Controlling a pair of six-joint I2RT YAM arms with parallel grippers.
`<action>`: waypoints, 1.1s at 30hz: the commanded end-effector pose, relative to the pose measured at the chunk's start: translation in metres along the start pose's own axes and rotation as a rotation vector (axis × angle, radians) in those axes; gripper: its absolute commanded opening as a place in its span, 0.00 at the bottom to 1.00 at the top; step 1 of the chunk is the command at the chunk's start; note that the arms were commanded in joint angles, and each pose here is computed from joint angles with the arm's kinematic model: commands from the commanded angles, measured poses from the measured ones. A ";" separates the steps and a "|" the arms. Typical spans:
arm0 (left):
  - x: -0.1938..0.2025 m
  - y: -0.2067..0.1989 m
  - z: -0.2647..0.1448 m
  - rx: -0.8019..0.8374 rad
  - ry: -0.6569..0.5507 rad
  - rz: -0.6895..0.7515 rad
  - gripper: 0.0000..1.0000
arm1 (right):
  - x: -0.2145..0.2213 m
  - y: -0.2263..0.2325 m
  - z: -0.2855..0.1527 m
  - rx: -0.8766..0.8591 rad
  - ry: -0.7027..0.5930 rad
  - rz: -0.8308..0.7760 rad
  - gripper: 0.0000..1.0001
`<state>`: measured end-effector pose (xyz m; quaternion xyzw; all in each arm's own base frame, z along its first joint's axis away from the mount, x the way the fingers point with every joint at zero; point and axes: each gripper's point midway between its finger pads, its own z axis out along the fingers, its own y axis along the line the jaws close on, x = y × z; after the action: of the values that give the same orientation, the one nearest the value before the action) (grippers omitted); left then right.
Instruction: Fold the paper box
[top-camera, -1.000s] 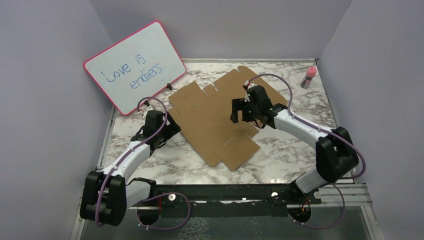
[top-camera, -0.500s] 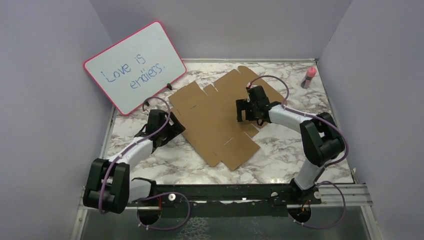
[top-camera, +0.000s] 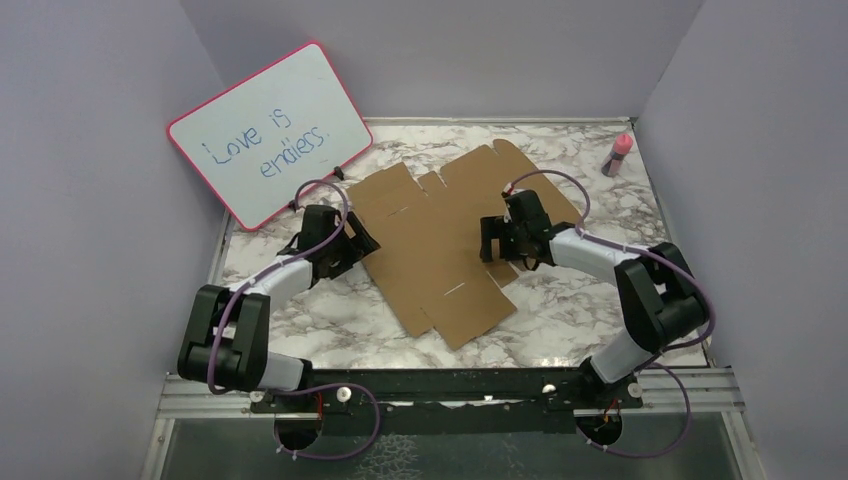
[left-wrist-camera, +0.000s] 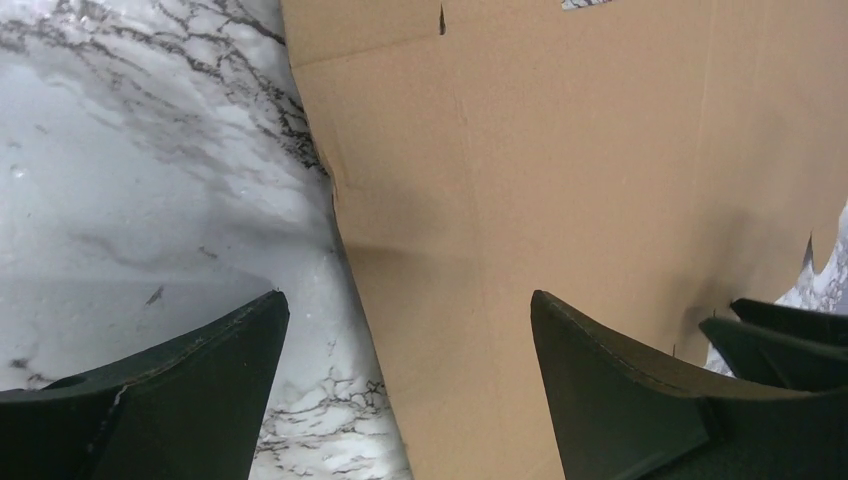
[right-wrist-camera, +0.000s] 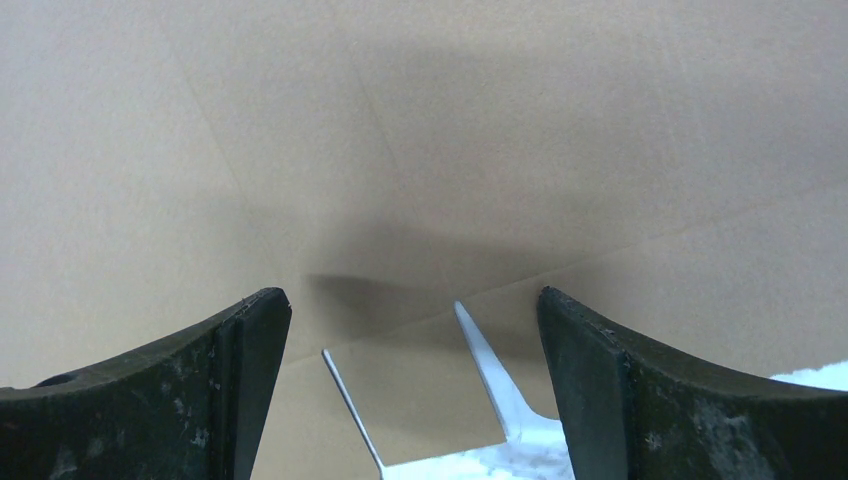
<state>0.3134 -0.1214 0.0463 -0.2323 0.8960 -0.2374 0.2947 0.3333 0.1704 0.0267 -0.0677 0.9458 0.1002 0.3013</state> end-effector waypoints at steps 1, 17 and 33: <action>-0.003 -0.006 0.007 0.007 0.041 0.043 0.92 | 0.072 0.012 -0.023 -0.096 0.233 0.108 1.00; -0.040 -0.052 0.091 0.064 0.171 0.132 0.92 | 0.097 0.044 -0.092 -0.272 0.194 0.156 1.00; -0.095 -0.076 0.056 -0.022 -0.023 0.191 0.93 | 0.018 0.056 -0.099 -0.308 -0.048 -0.050 1.00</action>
<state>0.4769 -0.1704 0.0629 -0.1145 0.9166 -0.2345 0.3028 0.2360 0.1971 0.0897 -0.1034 0.9248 0.2471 0.2702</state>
